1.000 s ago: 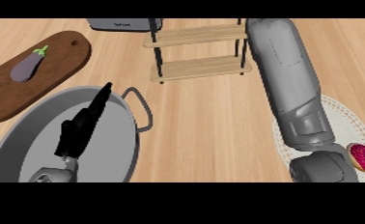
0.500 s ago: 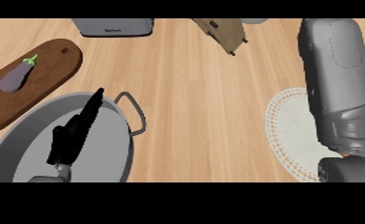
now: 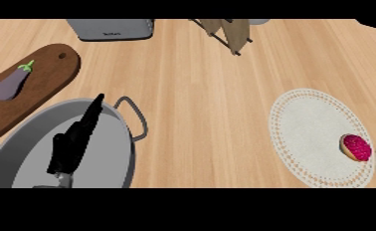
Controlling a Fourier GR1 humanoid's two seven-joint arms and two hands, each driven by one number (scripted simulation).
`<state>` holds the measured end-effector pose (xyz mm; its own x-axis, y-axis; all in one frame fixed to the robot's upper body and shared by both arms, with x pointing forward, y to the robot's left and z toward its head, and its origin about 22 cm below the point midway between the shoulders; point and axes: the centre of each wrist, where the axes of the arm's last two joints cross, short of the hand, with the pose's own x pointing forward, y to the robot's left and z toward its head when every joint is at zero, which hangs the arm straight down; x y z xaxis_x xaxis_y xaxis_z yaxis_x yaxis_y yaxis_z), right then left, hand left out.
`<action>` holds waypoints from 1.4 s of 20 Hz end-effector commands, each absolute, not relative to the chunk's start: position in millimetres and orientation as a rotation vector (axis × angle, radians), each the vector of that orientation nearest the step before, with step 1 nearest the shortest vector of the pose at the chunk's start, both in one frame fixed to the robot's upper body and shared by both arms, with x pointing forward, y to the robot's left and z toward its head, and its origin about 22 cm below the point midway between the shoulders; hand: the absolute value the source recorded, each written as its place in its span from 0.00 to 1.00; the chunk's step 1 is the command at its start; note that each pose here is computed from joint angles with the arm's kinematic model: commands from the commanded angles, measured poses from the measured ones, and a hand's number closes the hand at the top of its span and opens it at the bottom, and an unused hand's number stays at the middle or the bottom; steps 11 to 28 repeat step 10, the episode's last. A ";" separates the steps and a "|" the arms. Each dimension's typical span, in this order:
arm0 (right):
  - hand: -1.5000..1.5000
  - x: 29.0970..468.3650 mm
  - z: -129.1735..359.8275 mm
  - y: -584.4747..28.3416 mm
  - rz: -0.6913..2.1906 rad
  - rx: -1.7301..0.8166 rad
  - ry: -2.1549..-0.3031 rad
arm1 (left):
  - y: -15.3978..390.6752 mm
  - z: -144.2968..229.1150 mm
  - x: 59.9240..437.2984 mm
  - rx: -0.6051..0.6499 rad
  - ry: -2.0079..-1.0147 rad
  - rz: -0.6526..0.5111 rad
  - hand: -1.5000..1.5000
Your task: Pick the tomato from the placemat and place it in the tiered shelf
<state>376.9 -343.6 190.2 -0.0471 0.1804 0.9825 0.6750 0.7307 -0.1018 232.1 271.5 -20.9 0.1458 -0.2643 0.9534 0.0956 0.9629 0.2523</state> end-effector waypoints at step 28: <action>0.00 281.0 184.4 -432.4 -0.292 -0.732 -1.575 | 281.4 -37.3 233.3 0.115 -1.312 -0.276 0.50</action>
